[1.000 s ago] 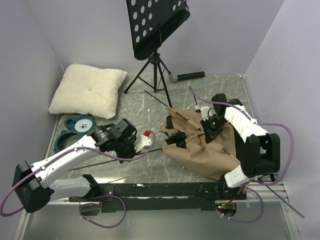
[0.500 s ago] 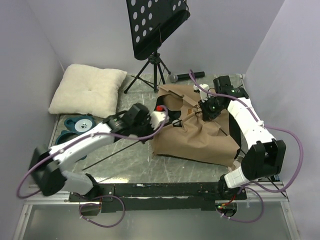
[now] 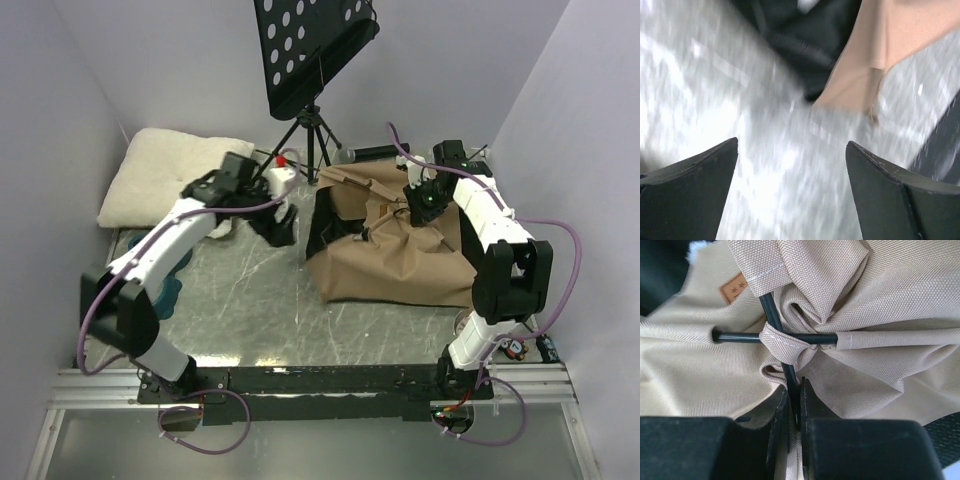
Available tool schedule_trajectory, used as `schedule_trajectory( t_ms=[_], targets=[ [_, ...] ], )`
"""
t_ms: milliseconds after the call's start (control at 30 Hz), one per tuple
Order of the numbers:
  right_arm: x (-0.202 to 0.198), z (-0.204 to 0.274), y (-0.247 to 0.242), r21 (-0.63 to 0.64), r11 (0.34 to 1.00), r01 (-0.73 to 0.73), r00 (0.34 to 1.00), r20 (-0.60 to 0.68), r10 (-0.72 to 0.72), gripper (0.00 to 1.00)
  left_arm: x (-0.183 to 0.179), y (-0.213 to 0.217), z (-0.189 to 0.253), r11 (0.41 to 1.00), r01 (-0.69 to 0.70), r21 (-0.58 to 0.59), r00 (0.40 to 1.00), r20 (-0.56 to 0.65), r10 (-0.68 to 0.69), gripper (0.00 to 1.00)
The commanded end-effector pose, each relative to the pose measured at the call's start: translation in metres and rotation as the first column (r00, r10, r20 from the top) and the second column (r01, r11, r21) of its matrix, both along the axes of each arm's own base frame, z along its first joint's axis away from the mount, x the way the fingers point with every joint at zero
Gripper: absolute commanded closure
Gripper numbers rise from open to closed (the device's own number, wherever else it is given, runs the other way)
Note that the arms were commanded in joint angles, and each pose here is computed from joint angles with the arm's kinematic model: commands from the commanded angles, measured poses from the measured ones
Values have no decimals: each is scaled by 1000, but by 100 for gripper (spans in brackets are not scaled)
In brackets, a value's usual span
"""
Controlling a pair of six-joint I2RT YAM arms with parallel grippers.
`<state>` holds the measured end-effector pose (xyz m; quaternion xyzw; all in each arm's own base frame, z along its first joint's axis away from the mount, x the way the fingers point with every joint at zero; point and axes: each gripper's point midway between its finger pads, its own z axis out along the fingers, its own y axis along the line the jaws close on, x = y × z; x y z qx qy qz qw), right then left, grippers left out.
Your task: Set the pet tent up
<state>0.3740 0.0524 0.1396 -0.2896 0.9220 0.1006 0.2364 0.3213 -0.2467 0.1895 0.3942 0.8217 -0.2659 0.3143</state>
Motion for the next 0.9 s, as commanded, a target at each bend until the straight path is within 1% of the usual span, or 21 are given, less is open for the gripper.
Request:
schedule_trajectory(
  t_ms=[0, 100, 200, 267, 333, 400, 467, 500, 567, 667, 800, 867],
  targets=[
    [32, 20, -7, 38, 996, 75, 989, 127, -79, 100, -69, 40, 4, 987, 152, 50, 986, -79, -148, 8],
    [30, 22, -6, 49, 995, 86, 988, 125, -91, 100, -98, 58, -4, 976, 193, 102, 977, -110, -182, 8],
    [24, 24, -5, 59, 993, 101, 986, 126, -108, 100, -127, 69, -1, 968, 231, 96, 967, -135, -217, 8],
    [19, 22, -5, 64, 991, 116, 985, 121, -123, 100, -141, 72, -3, 970, 229, 84, 965, -152, -215, 8],
    [17, 22, -6, 69, 988, 141, 981, 127, -148, 100, -150, 74, -10, 972, 221, 79, 963, -178, -204, 8],
    [16, 21, -10, 59, 983, 176, 973, 137, -183, 100, -154, 74, -22, 972, 213, 96, 963, -188, -192, 12],
    [17, 24, -14, 52, 977, 205, 965, 154, -210, 100, -154, 74, -32, 966, 215, 147, 965, -185, -187, 12],
    [16, 24, -16, 52, 974, 221, 961, 158, -226, 100, -152, 68, -36, 965, 211, 155, 968, -173, -184, 12],
    [14, 28, -16, 61, 971, 232, 956, 168, -239, 100, -158, 63, -46, 948, 254, 194, 955, -203, -214, 14],
    [13, 32, -19, 58, 966, 252, 949, 179, -259, 100, -161, 61, -61, 932, 284, 226, 939, -262, -222, 22],
    [11, 35, -25, 55, 961, 272, 943, 187, -277, 100, -159, 71, -85, 915, 275, 295, 936, -298, -186, 43],
    [10, 34, -23, 65, 962, 266, 947, 171, -274, 100, -159, 74, -92, 910, 271, 313, 937, -303, -175, 56]
  ],
)
